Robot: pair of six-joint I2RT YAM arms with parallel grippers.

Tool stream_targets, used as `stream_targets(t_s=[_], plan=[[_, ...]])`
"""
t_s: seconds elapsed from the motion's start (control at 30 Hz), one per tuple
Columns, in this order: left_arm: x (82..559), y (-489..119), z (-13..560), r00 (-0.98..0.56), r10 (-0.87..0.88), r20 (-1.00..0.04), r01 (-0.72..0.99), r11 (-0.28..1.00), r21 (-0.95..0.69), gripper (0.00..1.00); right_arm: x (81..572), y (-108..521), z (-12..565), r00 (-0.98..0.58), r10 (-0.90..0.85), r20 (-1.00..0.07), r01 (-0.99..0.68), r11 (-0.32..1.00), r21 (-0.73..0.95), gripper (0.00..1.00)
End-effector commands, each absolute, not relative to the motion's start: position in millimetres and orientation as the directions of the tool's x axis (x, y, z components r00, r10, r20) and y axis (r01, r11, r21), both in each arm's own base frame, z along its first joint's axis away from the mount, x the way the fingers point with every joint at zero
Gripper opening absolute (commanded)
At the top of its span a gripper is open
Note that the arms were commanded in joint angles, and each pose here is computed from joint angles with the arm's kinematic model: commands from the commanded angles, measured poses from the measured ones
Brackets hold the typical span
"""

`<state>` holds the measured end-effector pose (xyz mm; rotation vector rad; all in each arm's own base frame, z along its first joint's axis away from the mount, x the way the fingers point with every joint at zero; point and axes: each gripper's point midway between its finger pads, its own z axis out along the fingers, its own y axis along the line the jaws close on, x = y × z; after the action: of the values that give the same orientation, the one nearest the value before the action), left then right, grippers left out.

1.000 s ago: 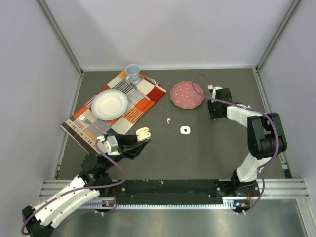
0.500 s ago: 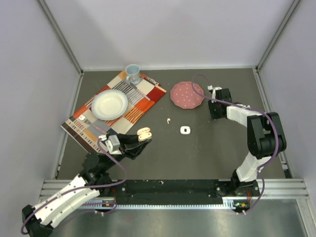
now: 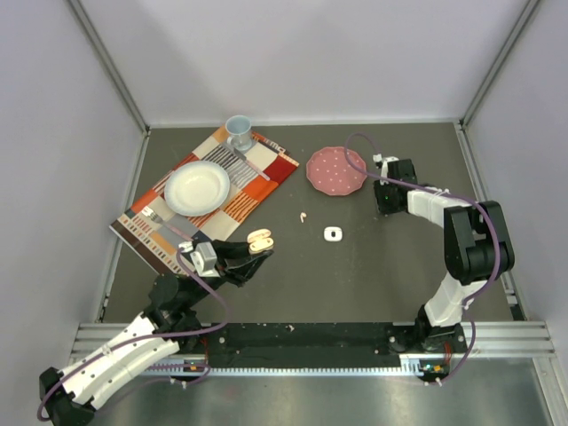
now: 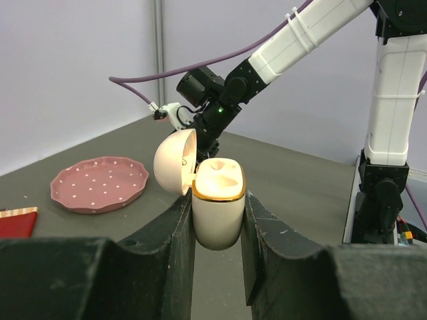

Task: Insert the wireless bluetooth earbuds into the charging case
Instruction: Pick up the right earbud from the center of the board.

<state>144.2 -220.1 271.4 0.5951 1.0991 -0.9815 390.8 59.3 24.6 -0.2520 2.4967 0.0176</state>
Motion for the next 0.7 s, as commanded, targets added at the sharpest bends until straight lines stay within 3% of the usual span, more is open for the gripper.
stream_targets(t_s=[0.0, 0.67], plan=[[138.1, -217.3, 300.4, 0.169, -0.406, -0.898, 0.89, 0.454, -0.038, 0.0, 396.6, 51.4, 20.4, -0.797, -0.186, -0.575, -0.182, 0.981, -0.065, 0.36], [138.0, -216.6, 297.9, 0.16, -0.404, -0.9, 0.889, 0.455, -0.046, 0.0, 388.6, 50.3, 18.2, -0.809, -0.205, -0.552, -0.2, 0.977, -0.069, 0.33]])
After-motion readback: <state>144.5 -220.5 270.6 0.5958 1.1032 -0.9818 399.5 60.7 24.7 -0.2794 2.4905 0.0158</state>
